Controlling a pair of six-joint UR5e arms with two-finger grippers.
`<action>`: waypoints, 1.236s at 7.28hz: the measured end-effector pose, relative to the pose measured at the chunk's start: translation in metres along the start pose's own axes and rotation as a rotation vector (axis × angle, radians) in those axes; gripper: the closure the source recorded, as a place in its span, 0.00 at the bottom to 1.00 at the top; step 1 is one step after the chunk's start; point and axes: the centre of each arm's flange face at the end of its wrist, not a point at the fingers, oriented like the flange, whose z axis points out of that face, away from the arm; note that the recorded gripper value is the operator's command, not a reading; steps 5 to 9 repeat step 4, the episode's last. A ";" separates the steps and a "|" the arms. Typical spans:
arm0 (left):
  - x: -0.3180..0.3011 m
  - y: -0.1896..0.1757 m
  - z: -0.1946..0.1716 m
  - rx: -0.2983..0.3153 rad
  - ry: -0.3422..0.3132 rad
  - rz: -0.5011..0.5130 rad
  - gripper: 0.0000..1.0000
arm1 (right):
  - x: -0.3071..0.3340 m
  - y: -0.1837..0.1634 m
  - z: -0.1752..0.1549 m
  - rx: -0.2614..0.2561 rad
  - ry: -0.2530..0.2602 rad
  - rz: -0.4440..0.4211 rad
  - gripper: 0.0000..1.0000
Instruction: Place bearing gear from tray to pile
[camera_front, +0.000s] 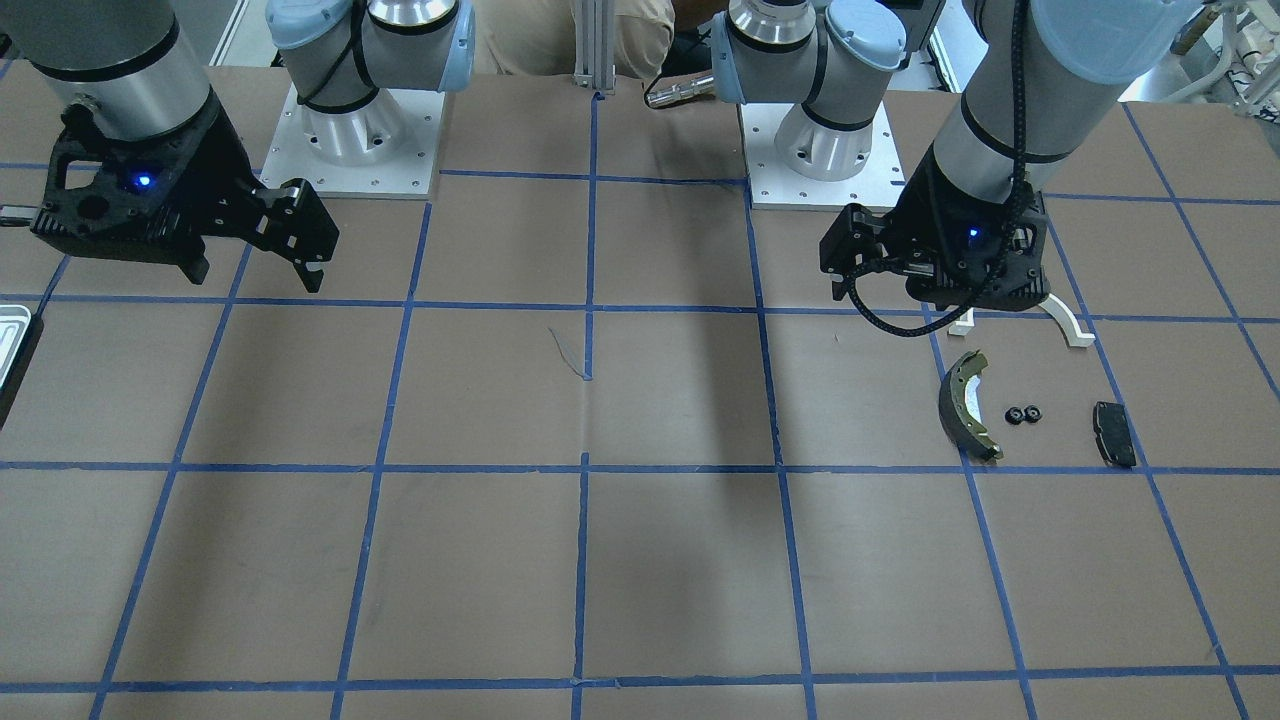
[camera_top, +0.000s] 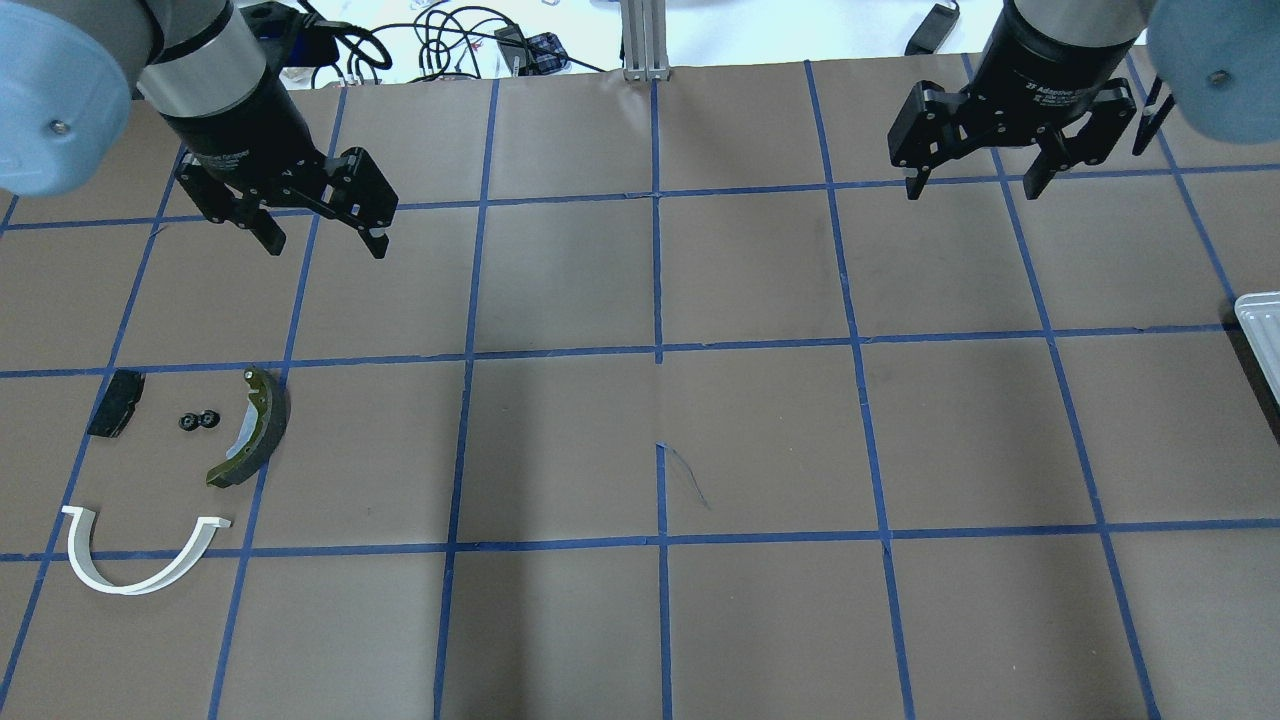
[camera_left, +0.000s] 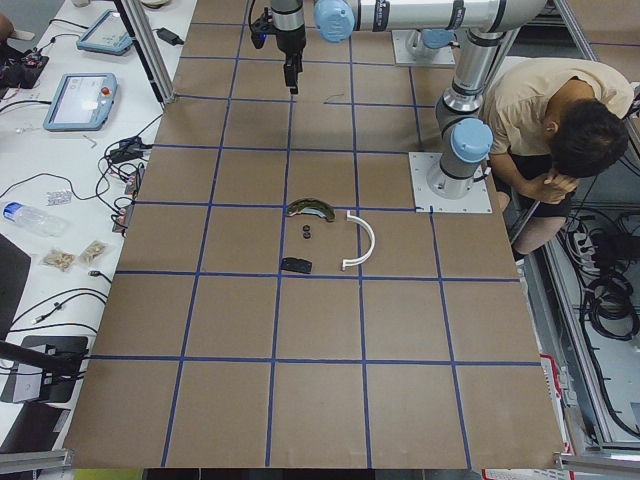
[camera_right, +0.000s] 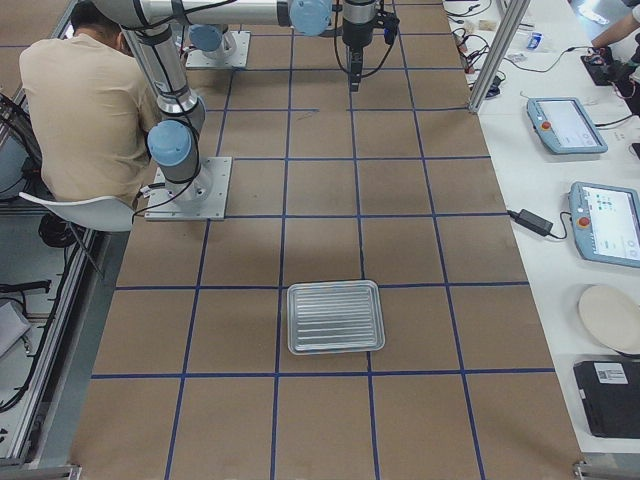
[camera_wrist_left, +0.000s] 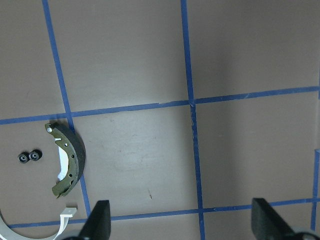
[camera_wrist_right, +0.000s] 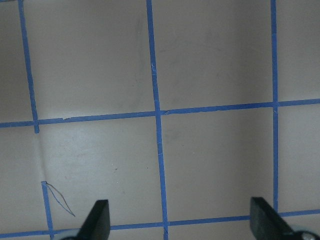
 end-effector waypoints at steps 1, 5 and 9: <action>0.001 0.007 0.004 0.001 0.003 0.002 0.00 | 0.000 0.000 0.000 0.000 -0.001 0.001 0.00; 0.004 0.026 0.011 -0.002 -0.002 0.003 0.00 | 0.000 0.000 0.000 -0.001 -0.002 0.002 0.00; 0.004 0.026 0.011 -0.002 -0.002 0.003 0.00 | 0.000 0.000 0.000 -0.001 -0.002 0.002 0.00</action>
